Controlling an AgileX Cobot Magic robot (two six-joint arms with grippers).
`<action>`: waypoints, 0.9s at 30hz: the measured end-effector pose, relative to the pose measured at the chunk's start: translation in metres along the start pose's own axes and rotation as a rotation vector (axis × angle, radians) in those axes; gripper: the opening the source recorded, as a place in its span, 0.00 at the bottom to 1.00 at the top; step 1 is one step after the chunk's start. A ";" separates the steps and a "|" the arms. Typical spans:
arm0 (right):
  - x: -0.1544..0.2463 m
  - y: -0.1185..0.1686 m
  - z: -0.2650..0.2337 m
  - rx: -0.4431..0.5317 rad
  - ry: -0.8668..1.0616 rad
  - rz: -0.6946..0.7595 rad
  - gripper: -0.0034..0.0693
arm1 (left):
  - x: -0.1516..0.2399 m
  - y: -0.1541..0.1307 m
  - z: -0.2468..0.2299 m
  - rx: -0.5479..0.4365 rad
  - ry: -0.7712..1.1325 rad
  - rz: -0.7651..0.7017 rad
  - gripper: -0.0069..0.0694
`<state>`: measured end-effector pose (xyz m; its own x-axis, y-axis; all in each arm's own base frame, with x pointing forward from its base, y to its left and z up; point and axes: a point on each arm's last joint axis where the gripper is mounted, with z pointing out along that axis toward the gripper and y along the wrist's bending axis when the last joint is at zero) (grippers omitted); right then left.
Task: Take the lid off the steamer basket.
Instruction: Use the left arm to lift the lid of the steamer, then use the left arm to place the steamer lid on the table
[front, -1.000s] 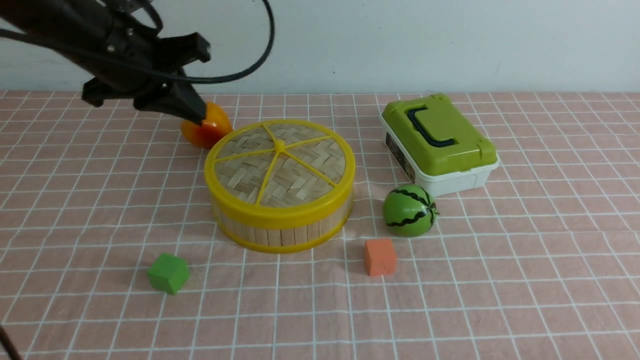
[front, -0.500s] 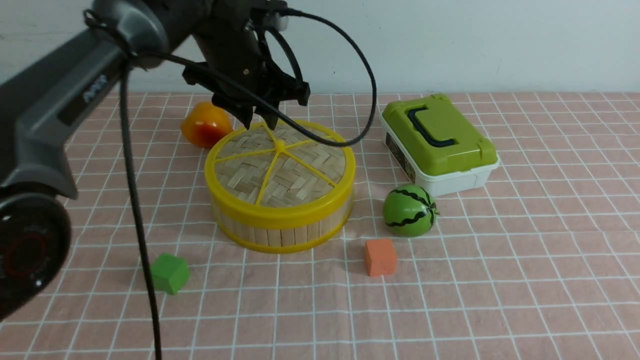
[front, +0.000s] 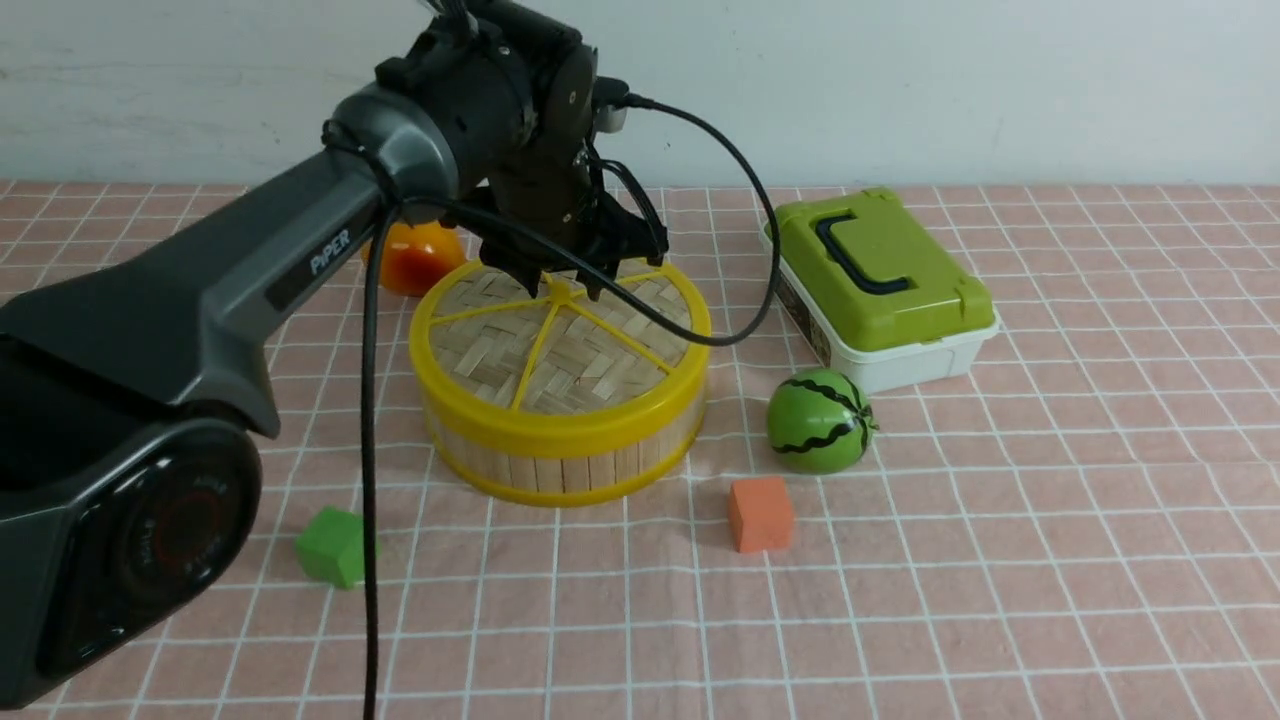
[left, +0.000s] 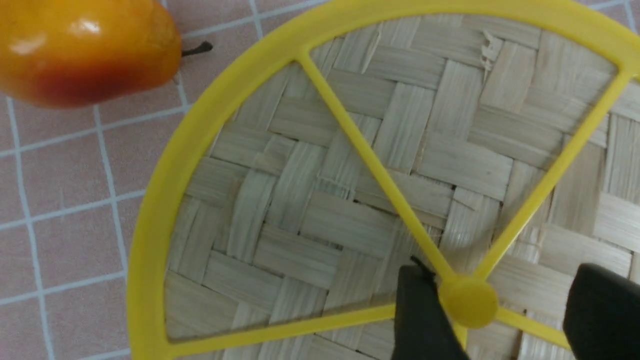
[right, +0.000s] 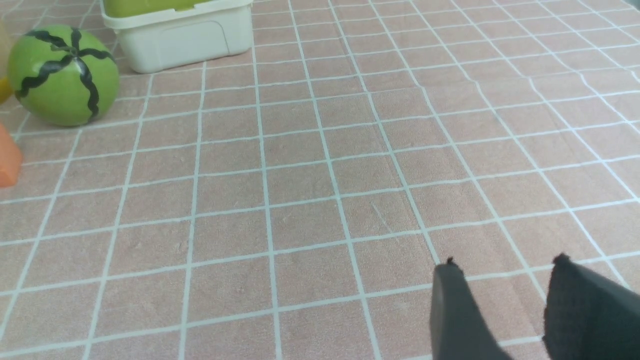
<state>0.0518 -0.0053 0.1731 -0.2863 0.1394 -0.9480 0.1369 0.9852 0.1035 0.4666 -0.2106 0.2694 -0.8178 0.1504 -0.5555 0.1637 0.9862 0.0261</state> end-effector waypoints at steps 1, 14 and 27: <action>0.000 0.000 0.000 0.000 0.000 0.000 0.38 | 0.000 0.000 0.000 0.000 0.002 -0.002 0.58; 0.000 0.000 0.000 0.000 0.000 0.000 0.38 | 0.002 0.001 0.008 -0.020 0.011 -0.072 0.22; 0.000 0.000 0.000 0.000 0.000 0.000 0.38 | -0.019 0.011 -0.072 0.012 -0.134 -0.094 0.22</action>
<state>0.0518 -0.0053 0.1731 -0.2863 0.1394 -0.9480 0.1369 0.9852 0.1035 0.4440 -0.1971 0.3402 -0.7487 0.0464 -0.6613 0.0973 0.9944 -0.0404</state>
